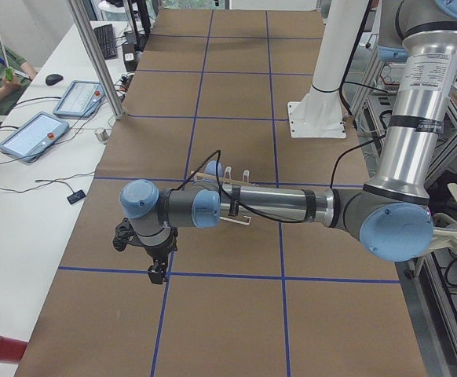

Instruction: Hang cup on cup holder

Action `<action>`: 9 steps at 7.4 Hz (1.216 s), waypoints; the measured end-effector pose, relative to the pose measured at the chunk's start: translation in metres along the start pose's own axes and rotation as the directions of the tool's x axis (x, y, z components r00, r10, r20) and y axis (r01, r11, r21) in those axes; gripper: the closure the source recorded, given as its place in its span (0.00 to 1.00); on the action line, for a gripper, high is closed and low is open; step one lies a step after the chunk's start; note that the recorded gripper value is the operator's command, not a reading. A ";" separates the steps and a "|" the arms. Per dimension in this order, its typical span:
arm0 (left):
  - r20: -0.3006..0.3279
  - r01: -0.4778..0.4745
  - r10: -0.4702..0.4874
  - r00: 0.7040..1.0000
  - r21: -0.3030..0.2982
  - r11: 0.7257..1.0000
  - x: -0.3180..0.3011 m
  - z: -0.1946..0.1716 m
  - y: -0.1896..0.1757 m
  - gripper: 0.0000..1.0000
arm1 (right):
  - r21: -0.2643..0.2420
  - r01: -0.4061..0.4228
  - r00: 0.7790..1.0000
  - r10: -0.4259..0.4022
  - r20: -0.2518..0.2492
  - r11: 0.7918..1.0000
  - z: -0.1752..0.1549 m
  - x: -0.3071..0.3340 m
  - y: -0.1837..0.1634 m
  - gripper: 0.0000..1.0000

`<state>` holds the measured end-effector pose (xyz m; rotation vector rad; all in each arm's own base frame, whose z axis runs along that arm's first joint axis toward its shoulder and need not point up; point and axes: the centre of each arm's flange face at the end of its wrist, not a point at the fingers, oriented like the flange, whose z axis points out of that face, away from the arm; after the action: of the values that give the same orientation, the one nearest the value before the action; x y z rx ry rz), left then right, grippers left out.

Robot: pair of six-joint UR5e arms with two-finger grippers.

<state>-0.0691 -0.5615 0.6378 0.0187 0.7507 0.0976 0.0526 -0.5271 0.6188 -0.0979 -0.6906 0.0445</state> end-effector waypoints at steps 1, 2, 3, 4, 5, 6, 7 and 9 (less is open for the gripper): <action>-0.019 0.018 -0.018 1.000 0.007 1.000 0.002 -0.003 0.002 0.02 | -0.010 -0.008 1.000 0.008 -0.003 1.000 0.007 0.006 0.005 0.00; -0.026 0.022 -0.022 0.999 0.016 1.000 0.006 -0.007 0.005 0.02 | -0.015 -0.011 1.000 0.011 -0.005 1.000 0.010 0.009 0.007 0.00; -0.029 0.022 -0.021 0.999 0.022 1.000 0.009 -0.010 0.010 0.02 | -0.016 -0.011 1.000 0.011 -0.006 1.000 0.011 0.010 0.007 0.00; -0.029 0.022 -0.022 0.999 0.023 0.999 0.011 -0.011 0.013 0.02 | -0.015 -0.010 1.000 0.010 -0.007 1.000 0.011 0.010 0.007 0.00; -0.030 0.022 -0.021 0.999 0.023 0.999 0.011 -0.012 0.014 0.02 | -0.015 -0.009 1.000 0.009 -0.007 1.000 0.011 0.010 0.007 0.00; -0.029 0.022 -0.021 0.999 0.022 1.000 0.011 -0.011 0.015 0.02 | -0.015 -0.009 1.000 0.009 -0.007 1.000 0.011 0.010 0.007 0.00; -0.029 0.023 -0.022 0.999 0.021 1.000 0.010 -0.010 0.016 0.02 | -0.013 -0.008 1.000 0.008 -0.006 1.000 0.010 0.009 0.007 0.00; -0.028 0.023 -0.022 0.999 0.020 1.000 0.010 -0.009 0.017 0.02 | -0.006 -0.006 1.000 0.006 -0.005 1.000 0.006 0.008 0.007 0.00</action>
<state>-0.0695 -0.5442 0.6257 0.0279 0.7791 0.0690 0.0545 -0.5194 0.6280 -0.1056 -0.6855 0.0475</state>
